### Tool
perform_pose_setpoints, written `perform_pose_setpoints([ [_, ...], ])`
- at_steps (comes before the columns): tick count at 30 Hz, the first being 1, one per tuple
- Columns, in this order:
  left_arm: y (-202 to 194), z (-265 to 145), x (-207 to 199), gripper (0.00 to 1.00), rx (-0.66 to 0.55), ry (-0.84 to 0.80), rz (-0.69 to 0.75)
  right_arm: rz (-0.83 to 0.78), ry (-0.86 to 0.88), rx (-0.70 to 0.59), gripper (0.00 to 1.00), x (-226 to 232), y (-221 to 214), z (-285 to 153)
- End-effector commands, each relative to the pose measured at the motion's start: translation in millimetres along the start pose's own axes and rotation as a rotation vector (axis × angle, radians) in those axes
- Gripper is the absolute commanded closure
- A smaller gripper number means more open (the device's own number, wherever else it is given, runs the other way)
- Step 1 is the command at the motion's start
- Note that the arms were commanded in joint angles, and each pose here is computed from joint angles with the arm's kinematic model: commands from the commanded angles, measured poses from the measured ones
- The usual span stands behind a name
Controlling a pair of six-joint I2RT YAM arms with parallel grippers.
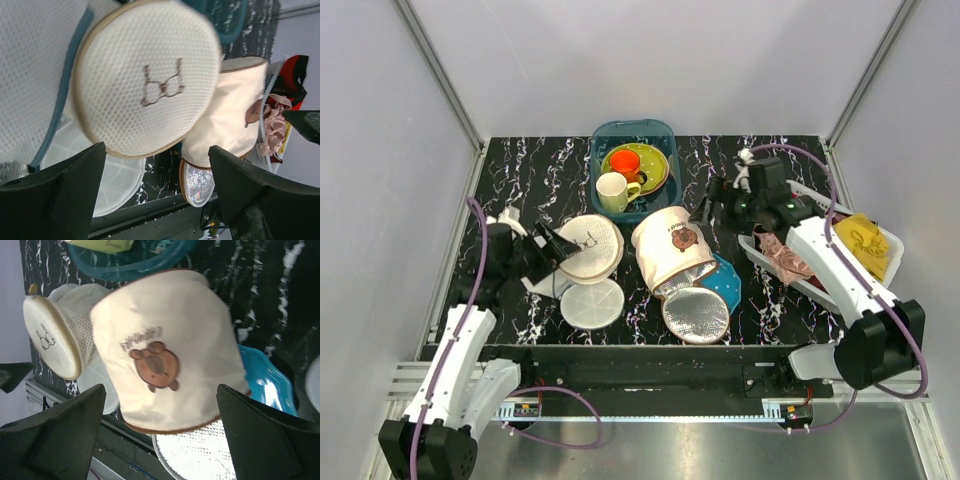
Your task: Unzip the laundry bag and remove the bra
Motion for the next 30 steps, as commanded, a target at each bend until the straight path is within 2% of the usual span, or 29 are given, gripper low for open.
perform_pose_setpoints([
  [1, -3, 17, 12, 0.12, -0.031, 0.012, -0.188, -0.127, 0.078, -0.058, 0.00, 50, 23, 13],
  [3, -6, 23, 20, 0.11, -0.028, 0.012, -0.192, -0.175, 0.129, -0.074, 0.00, 73, 30, 16],
  [5, -8, 32, 22, 0.12, -0.003, -0.025, -0.177, -0.233, 0.182, -0.036, 0.00, 97, 23, 31],
  [8, -8, 43, 22, 0.24, 0.029, -0.073, -0.158, -0.287, 0.236, 0.003, 0.00, 125, 18, 47],
  [9, -10, 51, 29, 0.50, 0.049, -0.029, -0.178, -0.297, 0.256, -0.001, 0.00, 133, 21, 48],
  [10, -10, 53, 32, 0.67, 0.058, -0.015, -0.179, -0.304, 0.262, 0.018, 0.00, 138, 18, 56],
  [12, -6, 56, 31, 0.96, 0.070, 0.021, -0.174, -0.318, 0.290, 0.030, 0.00, 149, 15, 60],
  [13, -5, 55, 31, 1.00, 0.073, 0.036, -0.155, -0.316, 0.289, 0.054, 0.00, 149, 12, 66],
  [18, 4, 38, 21, 1.00, 0.004, 0.058, -0.086, -0.316, 0.320, 0.115, 0.00, 155, 3, 80],
  [24, 8, 15, 2, 1.00, -0.040, -0.039, -0.003, -0.320, 0.369, 0.188, 0.00, 160, -10, 94],
  [30, 14, -9, -33, 1.00, -0.040, -0.184, 0.163, -0.336, 0.393, 0.169, 0.00, 165, -9, 88],
])
Point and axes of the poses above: each gripper's point midway between its finger pads, its own z axis out along the fingers, its own x axis along the line the jaws close on, y = z × x, the point moved 7 cm from there along -z, back along the fingers, and after that the axes turned 13 degrees about -z, right-handed, at the moved point
